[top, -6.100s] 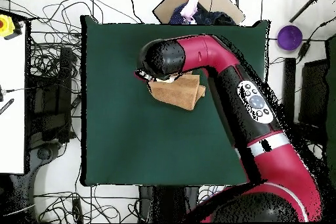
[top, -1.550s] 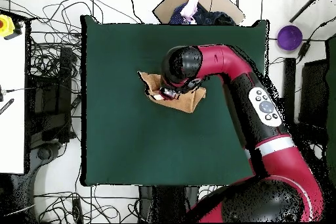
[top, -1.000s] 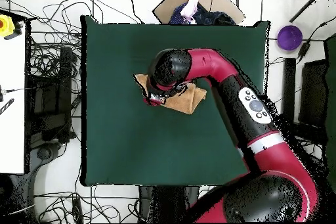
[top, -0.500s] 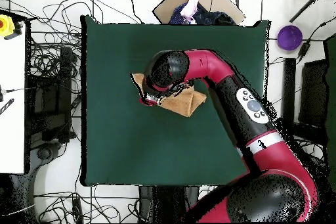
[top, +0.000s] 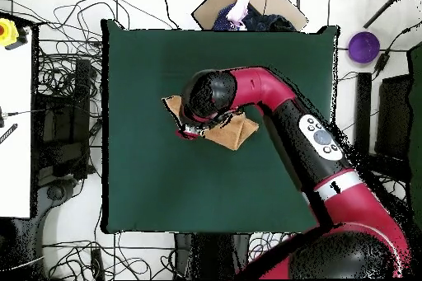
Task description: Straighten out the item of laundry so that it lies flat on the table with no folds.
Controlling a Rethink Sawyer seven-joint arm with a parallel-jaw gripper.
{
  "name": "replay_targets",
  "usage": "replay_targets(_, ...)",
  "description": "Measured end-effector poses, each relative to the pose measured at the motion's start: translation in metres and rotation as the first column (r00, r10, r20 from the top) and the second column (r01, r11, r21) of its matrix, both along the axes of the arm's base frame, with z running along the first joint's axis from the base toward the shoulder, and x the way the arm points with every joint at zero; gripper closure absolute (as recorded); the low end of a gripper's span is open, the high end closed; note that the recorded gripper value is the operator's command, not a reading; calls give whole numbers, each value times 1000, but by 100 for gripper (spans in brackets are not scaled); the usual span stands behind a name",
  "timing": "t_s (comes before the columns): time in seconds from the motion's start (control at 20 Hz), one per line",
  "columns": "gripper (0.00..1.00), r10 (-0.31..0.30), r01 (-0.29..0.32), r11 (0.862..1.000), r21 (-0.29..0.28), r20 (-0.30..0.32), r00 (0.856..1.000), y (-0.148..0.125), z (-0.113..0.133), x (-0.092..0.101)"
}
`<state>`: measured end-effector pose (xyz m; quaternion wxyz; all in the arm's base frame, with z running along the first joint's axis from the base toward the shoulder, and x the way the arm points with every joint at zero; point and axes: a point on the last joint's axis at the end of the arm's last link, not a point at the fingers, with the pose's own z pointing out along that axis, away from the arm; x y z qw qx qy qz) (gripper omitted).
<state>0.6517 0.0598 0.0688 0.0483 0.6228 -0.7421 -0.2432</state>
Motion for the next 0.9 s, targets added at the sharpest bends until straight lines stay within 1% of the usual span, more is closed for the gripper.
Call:
replay_targets(0.2, 100, 64, -63, 997, -54, 28, 998, -1, 23, -33)
replay_targets(0.25, 100, 83, -79, 994, -69, 49, 995, 0, 30, -46)
replay_targets(0.4, 100, 112, -103, 991, -90, 93, 989, 4, 38, -66)
replay_targets(0.45, 100, 122, -110, 989, -100, 122, 985, 7, 40, -77)
replay_targets(0.55, 100, 126, -107, 988, -113, 169, 978, 12, 39, -93)
replay_targets(0.65, 100, 121, -97, 988, -122, 199, 973, 16, 35, -103)
replay_targets(0.7, 100, 111, -81, 988, -131, 238, 965, 23, 28, -114)
replay_targets(0.8, 100, 102, -68, 989, -135, 264, 959, 28, 23, -120)
replay_targets(0.85, 100, 88, -48, 989, -137, 297, 951, 35, 15, -130)
replay_targets(0.9, 100, 75, -34, 990, -136, 312, 947, 40, 10, -134)
